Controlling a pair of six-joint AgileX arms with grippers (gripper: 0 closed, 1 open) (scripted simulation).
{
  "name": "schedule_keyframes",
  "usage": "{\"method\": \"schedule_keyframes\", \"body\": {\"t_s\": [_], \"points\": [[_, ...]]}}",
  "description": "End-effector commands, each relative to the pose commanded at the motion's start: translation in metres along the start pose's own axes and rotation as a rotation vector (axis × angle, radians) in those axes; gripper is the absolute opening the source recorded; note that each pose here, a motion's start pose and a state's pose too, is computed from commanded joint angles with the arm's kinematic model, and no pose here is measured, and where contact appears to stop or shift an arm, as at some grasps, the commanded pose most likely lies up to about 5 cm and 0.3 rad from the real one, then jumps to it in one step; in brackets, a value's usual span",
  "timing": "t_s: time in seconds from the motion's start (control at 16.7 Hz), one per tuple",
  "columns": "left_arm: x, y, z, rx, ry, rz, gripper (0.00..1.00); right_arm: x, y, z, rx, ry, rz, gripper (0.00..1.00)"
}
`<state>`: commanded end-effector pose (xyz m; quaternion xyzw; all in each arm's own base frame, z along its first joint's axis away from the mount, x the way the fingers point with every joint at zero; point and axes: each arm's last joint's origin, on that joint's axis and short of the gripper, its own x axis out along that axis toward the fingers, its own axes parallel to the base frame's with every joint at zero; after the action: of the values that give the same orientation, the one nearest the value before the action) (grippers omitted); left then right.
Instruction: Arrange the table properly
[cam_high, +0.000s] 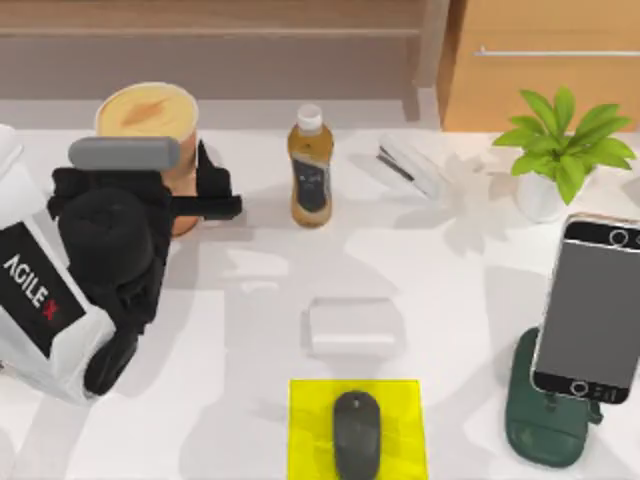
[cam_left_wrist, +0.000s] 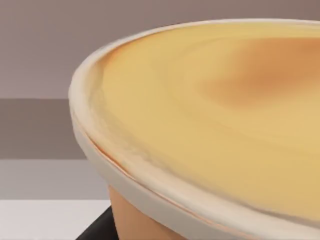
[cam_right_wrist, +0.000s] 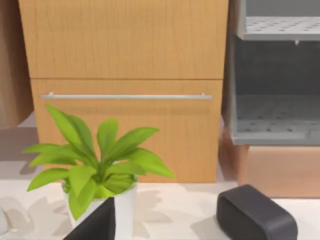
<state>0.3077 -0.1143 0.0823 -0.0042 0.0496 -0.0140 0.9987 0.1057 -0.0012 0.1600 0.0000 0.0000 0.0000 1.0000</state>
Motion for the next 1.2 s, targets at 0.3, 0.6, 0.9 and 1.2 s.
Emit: {"method": "schedule_keyframes", "body": {"t_s": [0.3,0.6,0.9,1.2], "points": [[0.0,0.0,0.001,0.002,0.001,0.0,0.0,0.0,0.0,0.0,0.0,0.0,0.0,1.0],[0.013,-0.008,0.047,-0.059,-0.167,-0.038,0.0,0.0,0.0,0.0,0.0,0.0,0.0,1.0],[0.031,-0.008,0.106,-0.085,-0.296,-0.082,0.0,0.0,0.0,0.0,0.0,0.0,0.0,1.0],[0.059,0.013,0.144,-0.053,-0.289,-0.079,0.0,0.0,0.0,0.0,0.0,0.0,0.0,1.0]]}}
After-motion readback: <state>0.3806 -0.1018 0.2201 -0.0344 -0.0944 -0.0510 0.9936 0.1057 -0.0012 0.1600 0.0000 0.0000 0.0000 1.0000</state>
